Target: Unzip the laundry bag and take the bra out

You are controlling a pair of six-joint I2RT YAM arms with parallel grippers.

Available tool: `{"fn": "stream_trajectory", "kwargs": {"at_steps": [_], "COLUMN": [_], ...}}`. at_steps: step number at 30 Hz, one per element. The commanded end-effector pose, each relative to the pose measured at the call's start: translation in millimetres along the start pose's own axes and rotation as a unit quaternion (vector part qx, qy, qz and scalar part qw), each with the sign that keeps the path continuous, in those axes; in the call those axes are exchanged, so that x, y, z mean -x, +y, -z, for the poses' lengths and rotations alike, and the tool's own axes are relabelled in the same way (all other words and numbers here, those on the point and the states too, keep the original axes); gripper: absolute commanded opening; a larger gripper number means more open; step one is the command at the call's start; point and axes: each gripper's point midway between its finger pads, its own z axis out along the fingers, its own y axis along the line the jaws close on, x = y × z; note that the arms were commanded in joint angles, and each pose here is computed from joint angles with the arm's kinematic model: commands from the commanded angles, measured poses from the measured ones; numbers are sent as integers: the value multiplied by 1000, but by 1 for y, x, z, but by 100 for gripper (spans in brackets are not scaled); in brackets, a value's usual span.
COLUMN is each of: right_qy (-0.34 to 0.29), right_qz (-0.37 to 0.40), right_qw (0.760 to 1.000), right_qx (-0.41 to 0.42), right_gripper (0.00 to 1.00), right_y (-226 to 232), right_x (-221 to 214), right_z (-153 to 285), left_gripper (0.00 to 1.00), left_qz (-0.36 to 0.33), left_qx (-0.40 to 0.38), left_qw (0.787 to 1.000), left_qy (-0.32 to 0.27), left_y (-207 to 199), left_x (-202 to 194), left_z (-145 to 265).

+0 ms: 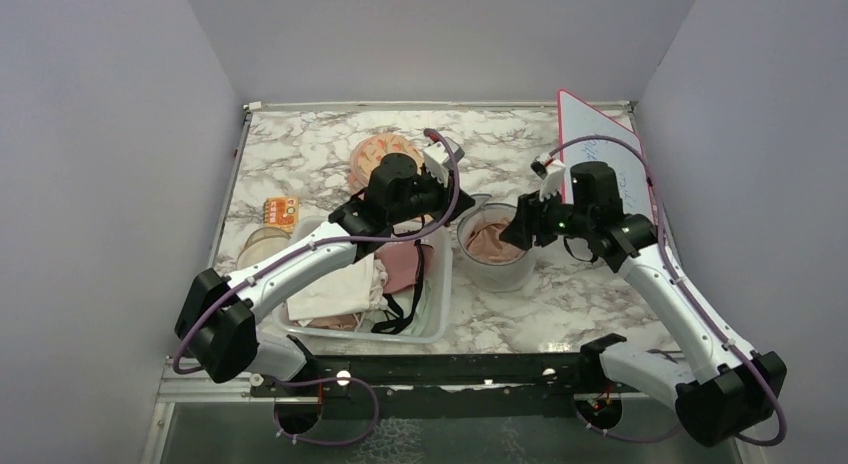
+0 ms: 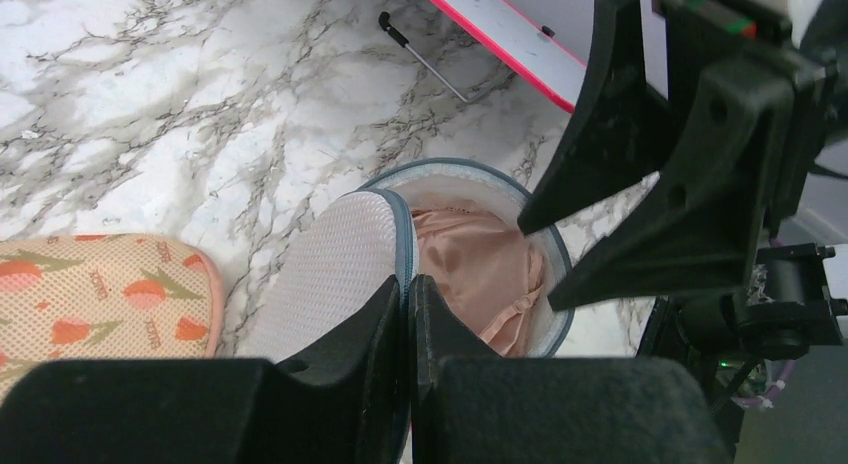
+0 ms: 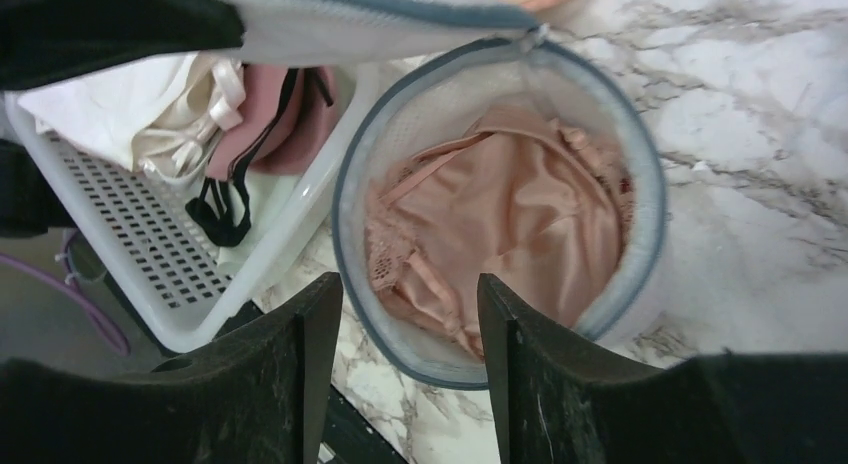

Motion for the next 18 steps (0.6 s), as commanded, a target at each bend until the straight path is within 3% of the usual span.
{"fn": "stream_trajectory", "kwargs": {"at_steps": [1, 5, 14, 16, 18], "right_qy": [41, 82, 137, 147, 153], "right_qz": [-6, -55, -35, -29, -22], "right_qw": [999, 994, 979, 977, 977], "right_qx": [-19, -49, -150, -149, -148], "right_gripper": [50, 44, 53, 54, 55], "right_y": [8, 9, -5, -2, 3], "right_x": [-17, -33, -50, -52, -54], "right_z": [-10, -21, -23, -26, -28], "left_gripper": [0, 0, 0, 3, 16], "left_qz": [17, 15, 4, 4, 3], "left_qx": [-25, -8, 37, 64, 105], "left_qw": [1000, 1000, 999, 998, 994], "left_qy": [-5, -1, 2, 11, 24], "left_y": [-5, 2, 25, 37, 54], "left_x": [12, 10, 7, 3, -2], "left_z": [-1, -2, 0, -1, 0]}}
